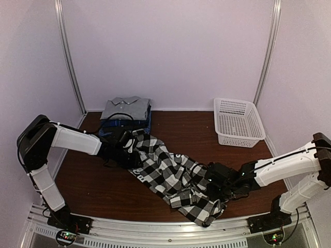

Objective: Fold and stack the long sleeve shirts

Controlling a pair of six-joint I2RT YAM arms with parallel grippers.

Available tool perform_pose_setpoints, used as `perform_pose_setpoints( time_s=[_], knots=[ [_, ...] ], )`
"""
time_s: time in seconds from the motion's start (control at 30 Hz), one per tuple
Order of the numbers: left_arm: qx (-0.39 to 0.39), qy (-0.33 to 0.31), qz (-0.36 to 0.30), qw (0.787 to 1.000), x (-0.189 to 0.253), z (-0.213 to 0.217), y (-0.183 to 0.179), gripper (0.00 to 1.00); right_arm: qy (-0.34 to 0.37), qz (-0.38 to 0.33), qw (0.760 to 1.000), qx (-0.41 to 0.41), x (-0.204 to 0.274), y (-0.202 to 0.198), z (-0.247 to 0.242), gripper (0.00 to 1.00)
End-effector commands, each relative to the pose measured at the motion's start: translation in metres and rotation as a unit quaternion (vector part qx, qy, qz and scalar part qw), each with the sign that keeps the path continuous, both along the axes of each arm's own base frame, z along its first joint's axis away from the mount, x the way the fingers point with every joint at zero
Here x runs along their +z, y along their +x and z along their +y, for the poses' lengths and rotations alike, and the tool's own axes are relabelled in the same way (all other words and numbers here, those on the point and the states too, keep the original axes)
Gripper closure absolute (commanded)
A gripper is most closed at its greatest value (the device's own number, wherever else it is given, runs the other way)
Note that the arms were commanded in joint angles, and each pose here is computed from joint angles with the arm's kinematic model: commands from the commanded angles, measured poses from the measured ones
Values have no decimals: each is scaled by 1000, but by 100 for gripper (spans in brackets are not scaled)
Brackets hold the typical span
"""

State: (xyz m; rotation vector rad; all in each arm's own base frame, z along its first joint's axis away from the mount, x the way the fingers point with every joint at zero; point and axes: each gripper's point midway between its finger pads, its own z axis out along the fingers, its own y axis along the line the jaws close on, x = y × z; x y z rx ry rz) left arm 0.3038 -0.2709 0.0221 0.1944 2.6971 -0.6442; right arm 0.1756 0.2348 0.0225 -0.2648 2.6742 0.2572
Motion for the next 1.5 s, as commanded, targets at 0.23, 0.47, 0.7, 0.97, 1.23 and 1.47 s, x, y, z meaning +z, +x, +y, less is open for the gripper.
perform_pose_setpoints(
  time_s=[0.23,0.47,0.7,0.97,1.23,1.47],
  knots=[
    [13,53,18,998,-13,29,-9,68,12,68,996,60,-18,-88,34,66],
    [10,48,10,999,-5,28,-6,68,29,10,998,60,32,-71,55,56],
    [5,43,4,999,3,24,-2,68,75,-71,990,98,95,-45,104,35],
    [4,37,-3,999,13,22,0,68,72,-85,987,120,92,-37,133,27],
    [-2,33,-6,999,18,19,1,68,82,-95,987,96,88,-2,139,62],
    [-5,29,-11,1000,25,17,3,68,88,-131,985,62,122,57,122,100]
  ],
)
